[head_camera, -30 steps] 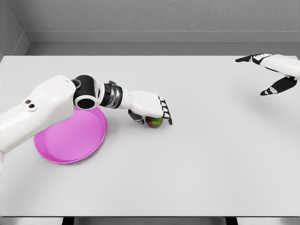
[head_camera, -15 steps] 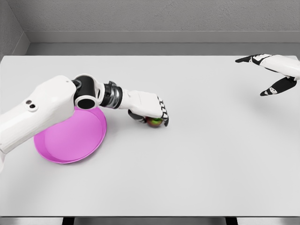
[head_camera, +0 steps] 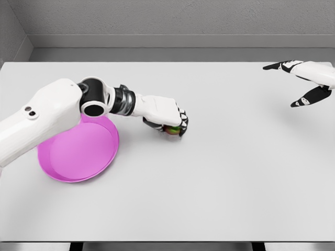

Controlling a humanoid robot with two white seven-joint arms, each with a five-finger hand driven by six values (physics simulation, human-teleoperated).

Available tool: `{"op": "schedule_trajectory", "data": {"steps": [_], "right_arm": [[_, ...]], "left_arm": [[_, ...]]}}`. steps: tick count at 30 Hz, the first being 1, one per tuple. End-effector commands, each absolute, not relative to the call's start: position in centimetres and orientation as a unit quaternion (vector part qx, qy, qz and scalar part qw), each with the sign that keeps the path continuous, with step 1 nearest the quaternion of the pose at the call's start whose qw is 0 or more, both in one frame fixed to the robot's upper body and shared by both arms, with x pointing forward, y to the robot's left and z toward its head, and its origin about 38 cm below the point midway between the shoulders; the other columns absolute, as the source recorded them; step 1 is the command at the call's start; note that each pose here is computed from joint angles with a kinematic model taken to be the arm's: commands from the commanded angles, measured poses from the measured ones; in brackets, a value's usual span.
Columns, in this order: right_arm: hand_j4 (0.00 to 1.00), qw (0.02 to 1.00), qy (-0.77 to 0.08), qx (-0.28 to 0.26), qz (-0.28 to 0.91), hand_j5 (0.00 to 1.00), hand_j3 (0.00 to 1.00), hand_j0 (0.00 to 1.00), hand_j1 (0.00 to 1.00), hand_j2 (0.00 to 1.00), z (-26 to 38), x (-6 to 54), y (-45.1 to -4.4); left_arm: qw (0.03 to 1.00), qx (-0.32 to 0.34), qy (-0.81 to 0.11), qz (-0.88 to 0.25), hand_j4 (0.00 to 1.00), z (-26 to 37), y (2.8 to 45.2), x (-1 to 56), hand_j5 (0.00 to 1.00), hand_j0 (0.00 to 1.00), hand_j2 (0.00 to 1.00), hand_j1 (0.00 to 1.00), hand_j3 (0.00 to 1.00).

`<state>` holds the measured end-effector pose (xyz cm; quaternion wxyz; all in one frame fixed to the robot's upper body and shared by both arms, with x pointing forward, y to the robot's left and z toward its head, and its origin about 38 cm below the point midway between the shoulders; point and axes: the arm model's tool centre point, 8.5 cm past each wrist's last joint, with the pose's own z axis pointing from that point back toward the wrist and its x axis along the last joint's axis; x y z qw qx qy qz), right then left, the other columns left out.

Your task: Put the apple on the plate with both arms

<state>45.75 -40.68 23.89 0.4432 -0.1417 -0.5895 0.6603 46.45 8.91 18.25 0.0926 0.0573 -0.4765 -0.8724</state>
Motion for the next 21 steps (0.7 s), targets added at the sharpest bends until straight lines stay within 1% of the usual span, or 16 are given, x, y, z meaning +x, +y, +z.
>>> {"op": "schedule_trajectory", "data": {"steps": [1,3,5,6,8,11,14,16,18,19,21], "right_arm": [[1.00,0.445,-0.592,-0.141,0.657,1.00,1.00,1.00,1.00,1.00,24.0,45.8,-40.7],[1.00,0.445,-0.592,-0.141,0.657,1.00,1.00,1.00,1.00,1.00,24.0,45.8,-40.7],[1.00,0.445,-0.592,-0.141,0.657,1.00,1.00,1.00,1.00,1.00,24.0,45.8,-40.7],[1.00,0.445,-0.592,-0.141,0.657,1.00,1.00,1.00,1.00,1.00,24.0,45.8,-40.7],[1.00,0.445,-0.591,-0.141,0.658,1.00,1.00,1.00,1.00,1.00,23.9,45.8,-40.7],[1.00,0.446,-0.591,-0.140,0.657,1.00,1.00,1.00,1.00,1.00,23.8,45.8,-40.7],[1.00,0.446,-0.591,-0.141,0.657,1.00,1.00,1.00,1.00,1.00,23.9,45.8,-40.8],[1.00,0.446,-0.591,-0.141,0.657,1.00,1.00,1.00,1.00,1.00,23.9,45.8,-40.8],[1.00,0.445,-0.591,-0.141,0.658,1.00,1.00,1.00,1.00,1.00,23.9,45.8,-40.7],[1.00,0.445,-0.591,-0.141,0.658,1.00,1.00,1.00,1.00,1.00,23.9,45.8,-40.7],[1.00,0.445,-0.591,-0.141,0.658,1.00,1.00,1.00,1.00,1.00,23.9,45.8,-40.7]], "left_arm": [[0.103,0.049,-0.492,-0.863,0.49,19.3,10.0,46.2,0.49,0.49,0.49,0.49,0.49],[0.113,0.057,-0.500,-0.857,0.48,21.4,13.8,45.6,0.48,0.48,0.48,0.48,0.48],[0.138,0.075,-0.510,-0.846,0.46,24.1,19.3,44.3,0.46,0.46,0.46,0.46,0.46],[0.161,0.094,-0.509,-0.840,0.44,25.5,22.8,43.9,0.44,0.44,0.44,0.44,0.44],[0.202,0.119,-0.499,-0.834,0.44,26.5,27.5,43.5,0.44,0.44,0.44,0.44,0.44],[0.246,0.145,-0.487,-0.825,0.45,27.3,32.3,42.7,0.45,0.45,0.45,0.45,0.45],[0.274,0.153,-0.475,-0.822,0.45,27.1,34.9,42.0,0.45,0.45,0.45,0.45,0.45],[0.284,0.143,-0.465,-0.826,0.47,25.8,35.2,41.6,0.47,0.47,0.47,0.47,0.47],[0.285,0.139,-0.464,-0.827,0.52,25.4,35.2,41.5,0.52,0.52,0.52,0.52,0.52],[0.283,0.137,-0.464,-0.828,0.53,25.3,35.0,41.6,0.53,0.53,0.53,0.53,0.53],[0.285,0.130,-0.462,-0.830,0.59,24.6,34.8,41.4,0.59,0.59,0.59,0.59,0.59]]}}
